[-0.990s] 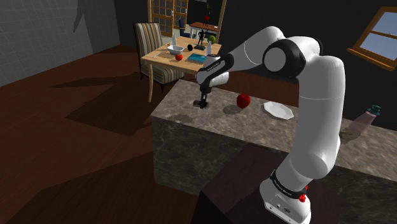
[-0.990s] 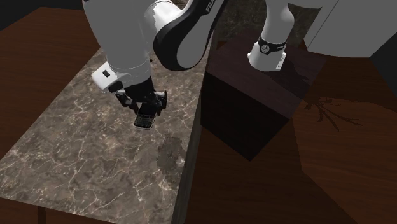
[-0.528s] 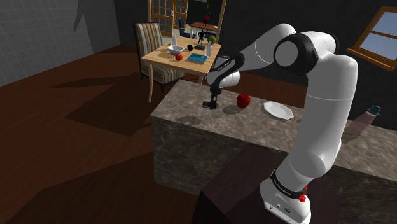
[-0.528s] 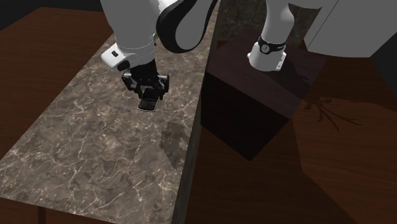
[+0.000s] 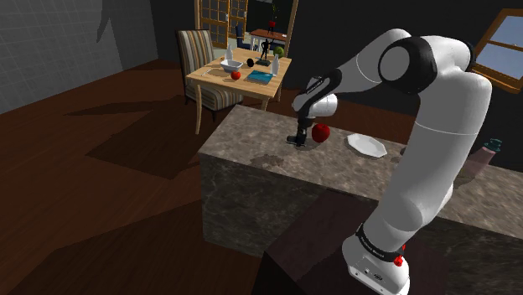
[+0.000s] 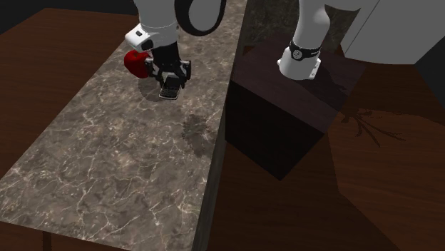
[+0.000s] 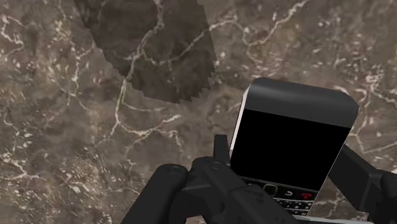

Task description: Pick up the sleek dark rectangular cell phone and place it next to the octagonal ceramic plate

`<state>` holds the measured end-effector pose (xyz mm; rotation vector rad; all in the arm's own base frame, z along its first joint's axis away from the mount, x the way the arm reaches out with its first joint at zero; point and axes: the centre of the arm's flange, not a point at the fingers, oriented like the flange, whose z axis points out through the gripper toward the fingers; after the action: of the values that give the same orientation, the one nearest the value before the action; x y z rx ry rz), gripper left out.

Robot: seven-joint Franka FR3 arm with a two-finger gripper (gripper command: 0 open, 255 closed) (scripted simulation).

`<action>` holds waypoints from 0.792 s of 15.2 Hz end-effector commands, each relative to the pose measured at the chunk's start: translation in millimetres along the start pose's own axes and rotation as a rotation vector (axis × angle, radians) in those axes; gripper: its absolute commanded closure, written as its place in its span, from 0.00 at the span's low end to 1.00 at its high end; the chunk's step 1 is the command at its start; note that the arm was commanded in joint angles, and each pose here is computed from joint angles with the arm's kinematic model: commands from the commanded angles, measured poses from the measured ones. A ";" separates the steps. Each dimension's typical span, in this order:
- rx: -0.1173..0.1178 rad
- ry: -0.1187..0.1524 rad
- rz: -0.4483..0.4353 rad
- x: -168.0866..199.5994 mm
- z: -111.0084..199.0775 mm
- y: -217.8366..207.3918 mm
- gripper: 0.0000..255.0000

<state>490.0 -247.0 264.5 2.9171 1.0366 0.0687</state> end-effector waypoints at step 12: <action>0.000 0.000 -0.002 -173.1 -5.9 9.5 1.00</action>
<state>370.8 -354.4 266.1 2.9172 1.0355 0.0691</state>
